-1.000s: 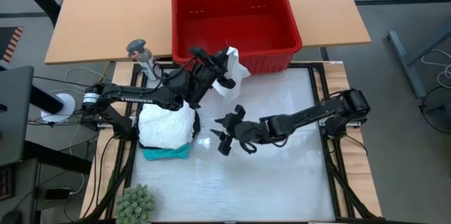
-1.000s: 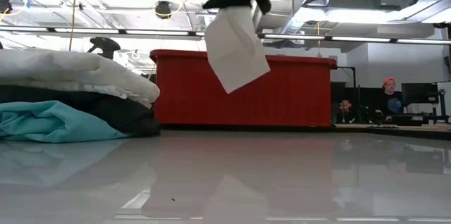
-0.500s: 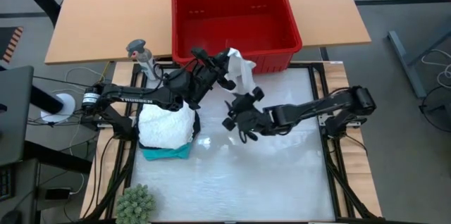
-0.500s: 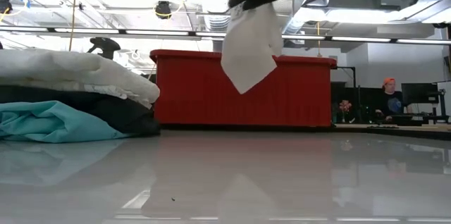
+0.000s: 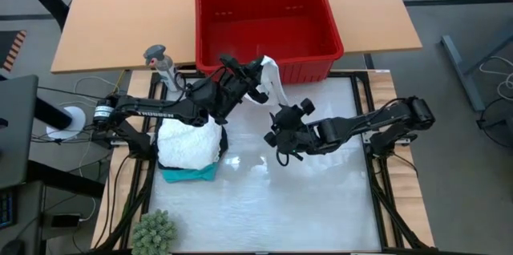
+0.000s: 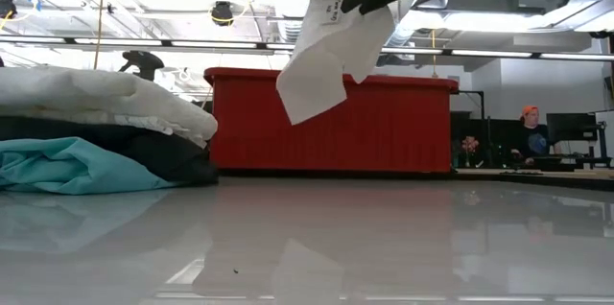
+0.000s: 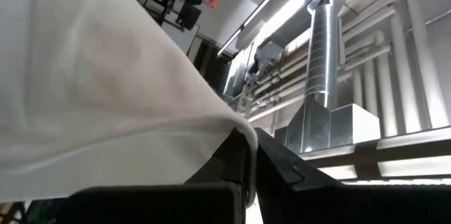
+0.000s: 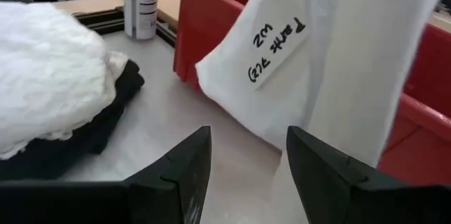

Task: Fold laundry
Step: Fold the white shorts

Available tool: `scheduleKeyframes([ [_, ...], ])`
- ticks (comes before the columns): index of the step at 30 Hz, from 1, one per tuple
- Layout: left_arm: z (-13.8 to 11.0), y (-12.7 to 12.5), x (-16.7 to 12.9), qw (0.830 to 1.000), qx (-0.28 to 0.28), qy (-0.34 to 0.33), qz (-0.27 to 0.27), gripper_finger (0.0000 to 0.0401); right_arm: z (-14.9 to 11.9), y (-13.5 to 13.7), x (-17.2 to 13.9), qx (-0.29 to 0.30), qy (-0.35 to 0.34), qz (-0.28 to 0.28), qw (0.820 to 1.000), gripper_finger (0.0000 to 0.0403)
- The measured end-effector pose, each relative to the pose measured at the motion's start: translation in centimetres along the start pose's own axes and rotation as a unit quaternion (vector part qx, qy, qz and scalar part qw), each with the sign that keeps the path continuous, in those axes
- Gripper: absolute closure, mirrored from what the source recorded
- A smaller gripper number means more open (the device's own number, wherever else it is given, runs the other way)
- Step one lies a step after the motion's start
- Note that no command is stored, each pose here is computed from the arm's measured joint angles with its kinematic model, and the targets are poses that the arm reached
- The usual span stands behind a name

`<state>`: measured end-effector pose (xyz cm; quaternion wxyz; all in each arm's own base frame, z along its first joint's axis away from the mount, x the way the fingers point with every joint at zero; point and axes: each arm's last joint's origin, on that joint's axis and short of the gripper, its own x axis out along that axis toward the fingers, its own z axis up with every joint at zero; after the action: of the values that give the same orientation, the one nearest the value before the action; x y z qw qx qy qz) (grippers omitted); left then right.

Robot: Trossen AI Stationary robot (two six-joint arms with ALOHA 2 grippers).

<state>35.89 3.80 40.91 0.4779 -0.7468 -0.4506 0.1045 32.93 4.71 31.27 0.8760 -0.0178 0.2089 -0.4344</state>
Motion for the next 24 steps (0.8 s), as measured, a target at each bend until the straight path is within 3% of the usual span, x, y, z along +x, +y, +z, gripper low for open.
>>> scheduleKeyframes([
  [18,-0.3,0.0,0.0,0.999,0.012,0.044,0.009,0.0401,1.3,-1.4,3.1,0.039,0.014,0.023,0.999,0.0196],
  [24,-0.3,-0.3,0.0,0.999,0.004,0.04,-0.004,0.0401,2.2,-1.4,3.7,0.039,0.001,0.062,0.997,0.0255],
])
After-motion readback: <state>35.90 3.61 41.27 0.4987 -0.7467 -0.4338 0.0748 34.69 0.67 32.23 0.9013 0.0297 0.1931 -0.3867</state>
